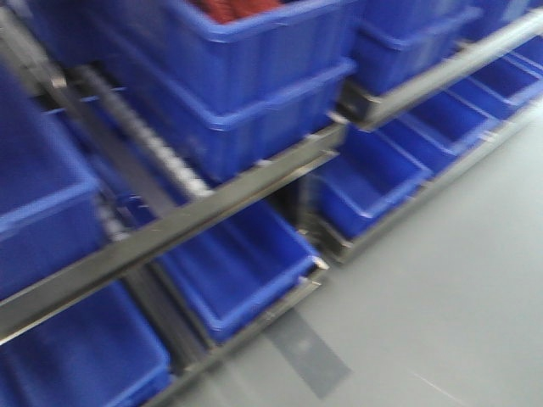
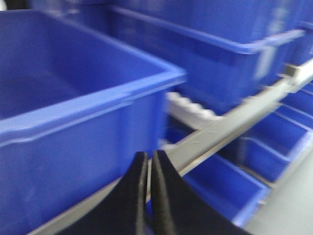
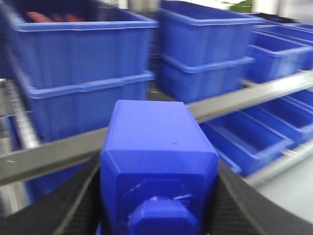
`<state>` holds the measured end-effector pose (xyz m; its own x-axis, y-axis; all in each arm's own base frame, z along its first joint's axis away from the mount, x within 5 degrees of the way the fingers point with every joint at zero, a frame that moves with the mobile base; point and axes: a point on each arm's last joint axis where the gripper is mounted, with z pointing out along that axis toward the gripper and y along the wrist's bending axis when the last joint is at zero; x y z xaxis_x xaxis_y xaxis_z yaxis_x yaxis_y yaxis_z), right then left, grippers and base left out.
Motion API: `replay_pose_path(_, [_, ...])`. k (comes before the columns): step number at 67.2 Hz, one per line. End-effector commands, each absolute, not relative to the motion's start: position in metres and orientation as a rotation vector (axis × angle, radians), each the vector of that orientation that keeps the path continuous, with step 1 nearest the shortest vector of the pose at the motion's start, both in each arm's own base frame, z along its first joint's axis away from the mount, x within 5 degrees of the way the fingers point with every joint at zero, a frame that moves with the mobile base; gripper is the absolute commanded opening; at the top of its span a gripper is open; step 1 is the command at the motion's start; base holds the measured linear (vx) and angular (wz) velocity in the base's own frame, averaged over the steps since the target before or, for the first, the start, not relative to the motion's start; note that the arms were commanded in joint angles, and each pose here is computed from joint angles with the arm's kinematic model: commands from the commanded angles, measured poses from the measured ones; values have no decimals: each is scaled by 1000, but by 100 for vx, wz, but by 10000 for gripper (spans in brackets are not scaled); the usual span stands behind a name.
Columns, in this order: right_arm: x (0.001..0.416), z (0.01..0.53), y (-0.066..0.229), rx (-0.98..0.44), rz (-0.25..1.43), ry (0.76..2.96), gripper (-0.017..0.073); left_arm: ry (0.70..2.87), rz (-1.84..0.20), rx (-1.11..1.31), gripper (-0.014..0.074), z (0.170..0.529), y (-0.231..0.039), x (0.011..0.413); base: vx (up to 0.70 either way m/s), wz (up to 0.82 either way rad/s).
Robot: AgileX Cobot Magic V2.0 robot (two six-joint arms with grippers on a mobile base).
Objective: Pour parts from conveyor to right shelf
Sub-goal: 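Turn the base to face an empty blue bin on the shelf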
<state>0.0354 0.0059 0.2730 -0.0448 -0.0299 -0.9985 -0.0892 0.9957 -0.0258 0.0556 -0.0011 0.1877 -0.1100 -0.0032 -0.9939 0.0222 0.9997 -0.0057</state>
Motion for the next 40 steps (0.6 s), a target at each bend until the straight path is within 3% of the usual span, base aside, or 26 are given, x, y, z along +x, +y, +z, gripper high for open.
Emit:
replay_pose_path(1, [35,287,5,-84,40,1529,-5,1587,-35,13,-6,201,-2,55,20,81])
replay_pose_path(40, [35,287,5,-84,40,1529,-5,1587,-35,13,-6,201,-2,55,18,74])
